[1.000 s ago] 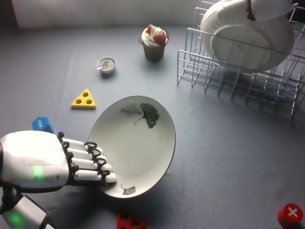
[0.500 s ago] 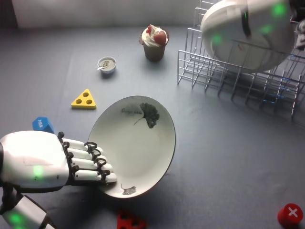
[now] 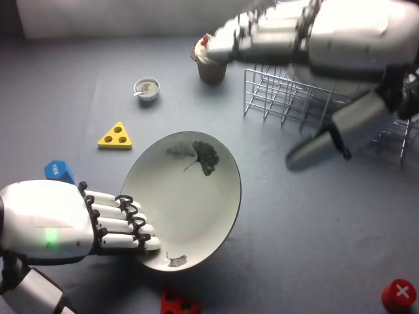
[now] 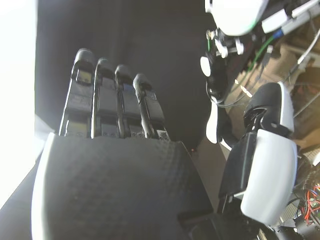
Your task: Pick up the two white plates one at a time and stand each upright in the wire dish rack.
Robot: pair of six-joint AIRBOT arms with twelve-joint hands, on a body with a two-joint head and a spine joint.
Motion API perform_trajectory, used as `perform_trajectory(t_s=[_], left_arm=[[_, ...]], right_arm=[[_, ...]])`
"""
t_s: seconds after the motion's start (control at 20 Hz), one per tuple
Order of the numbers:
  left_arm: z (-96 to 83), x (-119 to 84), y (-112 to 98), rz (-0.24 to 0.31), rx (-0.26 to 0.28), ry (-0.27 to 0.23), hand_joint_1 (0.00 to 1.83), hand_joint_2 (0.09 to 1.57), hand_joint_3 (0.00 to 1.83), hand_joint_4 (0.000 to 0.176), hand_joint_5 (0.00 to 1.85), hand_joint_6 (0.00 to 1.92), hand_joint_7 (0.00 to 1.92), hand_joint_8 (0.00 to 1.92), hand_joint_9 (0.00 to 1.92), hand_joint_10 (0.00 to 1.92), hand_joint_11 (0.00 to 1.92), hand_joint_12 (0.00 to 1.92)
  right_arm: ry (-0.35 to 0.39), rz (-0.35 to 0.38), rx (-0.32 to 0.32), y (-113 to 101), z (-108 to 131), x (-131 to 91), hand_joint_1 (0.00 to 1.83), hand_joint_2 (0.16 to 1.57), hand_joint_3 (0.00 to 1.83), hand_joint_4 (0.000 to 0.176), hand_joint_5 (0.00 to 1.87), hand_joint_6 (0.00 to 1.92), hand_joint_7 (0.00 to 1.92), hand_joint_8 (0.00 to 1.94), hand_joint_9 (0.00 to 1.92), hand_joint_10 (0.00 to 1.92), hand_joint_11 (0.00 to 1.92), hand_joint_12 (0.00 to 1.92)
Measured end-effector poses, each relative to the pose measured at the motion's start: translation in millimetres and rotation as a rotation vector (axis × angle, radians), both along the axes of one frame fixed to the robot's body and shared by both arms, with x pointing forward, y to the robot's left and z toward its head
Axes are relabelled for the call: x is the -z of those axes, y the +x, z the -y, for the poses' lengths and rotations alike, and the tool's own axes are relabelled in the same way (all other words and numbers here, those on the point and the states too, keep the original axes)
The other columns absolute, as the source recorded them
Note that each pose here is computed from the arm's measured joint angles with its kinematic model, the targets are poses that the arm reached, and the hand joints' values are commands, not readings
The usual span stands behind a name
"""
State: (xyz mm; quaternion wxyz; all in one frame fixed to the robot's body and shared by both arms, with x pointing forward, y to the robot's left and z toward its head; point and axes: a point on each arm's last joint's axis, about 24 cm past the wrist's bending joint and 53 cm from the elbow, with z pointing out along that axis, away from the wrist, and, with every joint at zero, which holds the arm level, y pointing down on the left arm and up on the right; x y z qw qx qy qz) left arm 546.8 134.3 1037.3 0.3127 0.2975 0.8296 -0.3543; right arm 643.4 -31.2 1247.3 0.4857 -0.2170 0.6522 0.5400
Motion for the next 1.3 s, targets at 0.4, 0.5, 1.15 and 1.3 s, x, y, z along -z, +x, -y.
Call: perform_trajectory(t_s=[0.4, 0.5, 1.15, 1.3], left_arm=[[-0.1, 0.2, 0.3, -0.002, -0.003, -0.001, 0.05, 0.96, 0.00, 0.000, 0.14, 0.01, 0.13, 0.00, 0.13, 0.00, 0.16, 0.00], [-0.6, 0.3, 0.6, -0.002, -0.003, -0.001, 0.05, 0.96, 0.00, 0.000, 0.15, 0.01, 0.14, 0.01, 0.14, 0.01, 0.17, 0.01], [-0.6, 0.3, 0.5, -0.004, -0.005, -0.002, 0.03, 0.96, 0.00, 0.000, 0.13, 0.00, 0.15, 0.00, 0.16, 0.01, 0.18, 0.01], [-0.7, 0.3, 0.6, -0.004, -0.005, -0.002, 0.01, 0.96, 0.00, 0.000, 0.13, 0.00, 0.15, 0.00, 0.16, 0.01, 0.18, 0.01]], right_arm=[[-0.162, 0.065, -0.042, -20.7, -22.9, 36.6, 1.10, 0.83, 0.00, 0.000, 0.09, 0.02, 0.08, 0.01, 0.12, 0.02, 0.19, 0.04], [-0.205, 0.079, -0.054, -26.5, -28.6, 47.3, 1.14, 0.87, 0.01, 0.000, 0.07, 0.00, 0.07, 0.00, 0.11, 0.01, 0.18, 0.04], [-0.193, 0.001, -0.015, -39.6, -78.3, 69.2, 1.22, 0.97, 0.01, 0.000, 0.33, 0.01, 0.32, 0.01, 0.32, 0.02, 0.32, 0.10], [-0.194, 0.001, -0.002, -40.0, -87.5, 74.4, 1.26, 1.00, 0.01, 0.000, 0.37, 0.01, 0.33, 0.00, 0.34, 0.01, 0.35, 0.12]])
